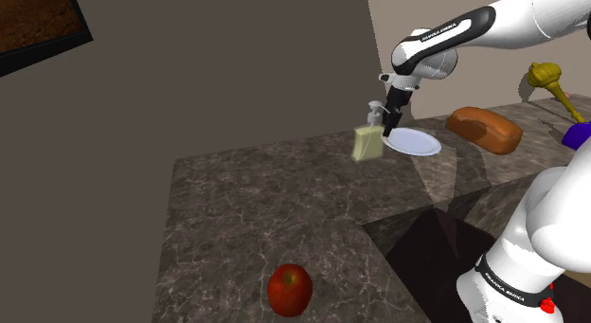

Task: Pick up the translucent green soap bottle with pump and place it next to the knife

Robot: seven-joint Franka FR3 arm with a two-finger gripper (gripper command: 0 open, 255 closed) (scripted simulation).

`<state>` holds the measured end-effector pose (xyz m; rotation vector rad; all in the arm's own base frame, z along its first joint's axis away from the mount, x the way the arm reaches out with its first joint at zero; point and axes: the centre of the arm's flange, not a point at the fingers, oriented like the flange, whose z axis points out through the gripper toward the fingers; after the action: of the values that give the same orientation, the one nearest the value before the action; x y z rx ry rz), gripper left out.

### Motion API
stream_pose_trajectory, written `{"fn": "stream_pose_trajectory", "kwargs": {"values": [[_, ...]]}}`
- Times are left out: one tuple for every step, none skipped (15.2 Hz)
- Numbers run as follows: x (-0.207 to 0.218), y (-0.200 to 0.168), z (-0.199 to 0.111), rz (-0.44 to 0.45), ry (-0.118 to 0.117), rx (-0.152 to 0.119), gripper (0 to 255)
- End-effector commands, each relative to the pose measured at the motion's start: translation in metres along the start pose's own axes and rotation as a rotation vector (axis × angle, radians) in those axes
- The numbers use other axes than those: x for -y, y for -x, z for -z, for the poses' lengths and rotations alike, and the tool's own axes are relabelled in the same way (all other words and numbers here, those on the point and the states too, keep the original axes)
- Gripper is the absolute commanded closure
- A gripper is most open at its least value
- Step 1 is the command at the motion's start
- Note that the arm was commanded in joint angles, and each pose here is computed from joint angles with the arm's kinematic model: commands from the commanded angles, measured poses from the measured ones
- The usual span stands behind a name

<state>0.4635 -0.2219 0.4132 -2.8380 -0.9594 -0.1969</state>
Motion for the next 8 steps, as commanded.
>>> {"fn": "stream_pose_trajectory", "kwargs": {"values": [[0.001,-0.003,0.010,0.000,0.000,0.000,255],[0.001,-0.004,0.016,0.000,0.000,0.000,255],[0.002,-0.005,0.021,0.000,0.000,0.000,255],[0.002,-0.006,0.026,0.000,0.000,0.000,255],[0.003,-0.007,0.031,0.000,0.000,0.000,255],[0.003,-0.008,0.036,0.000,0.000,0.000,255],[0.004,-0.009,0.042,0.000,0.000,0.000,255],[0.004,-0.010,0.047,0.000,0.000,0.000,255]]}}
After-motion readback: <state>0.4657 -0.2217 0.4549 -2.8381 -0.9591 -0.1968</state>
